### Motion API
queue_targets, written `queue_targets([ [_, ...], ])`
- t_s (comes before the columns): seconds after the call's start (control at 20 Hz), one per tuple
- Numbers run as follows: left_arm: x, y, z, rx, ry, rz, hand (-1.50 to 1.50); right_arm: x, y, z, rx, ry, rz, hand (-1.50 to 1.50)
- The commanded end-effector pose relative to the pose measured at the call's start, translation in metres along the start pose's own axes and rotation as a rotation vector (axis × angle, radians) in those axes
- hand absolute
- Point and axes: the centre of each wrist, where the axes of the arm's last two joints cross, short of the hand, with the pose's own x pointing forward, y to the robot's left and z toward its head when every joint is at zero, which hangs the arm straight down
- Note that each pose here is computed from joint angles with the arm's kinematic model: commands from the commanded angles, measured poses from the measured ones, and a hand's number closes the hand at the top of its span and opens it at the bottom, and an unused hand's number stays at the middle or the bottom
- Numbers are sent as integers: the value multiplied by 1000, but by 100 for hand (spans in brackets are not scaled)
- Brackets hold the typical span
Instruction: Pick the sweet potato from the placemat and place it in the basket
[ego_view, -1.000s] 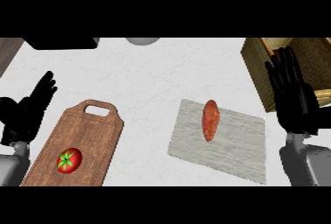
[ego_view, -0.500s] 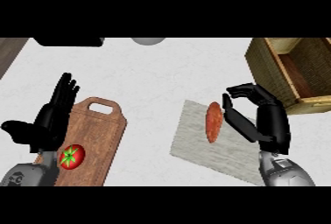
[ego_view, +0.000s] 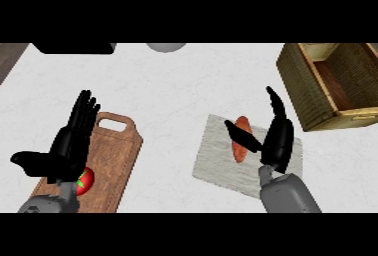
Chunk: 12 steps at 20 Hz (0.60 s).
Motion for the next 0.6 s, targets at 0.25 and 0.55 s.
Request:
queue_targets([
  [0.25, -5, 0, 7, 40, 9, -7, 0, -7, -15, -32, 26, 268, 503, -150],
  [0.55, -2, -4, 7, 16, -2, 0, 0, 82, -1, -23, 229, 375, 607, -150],
])
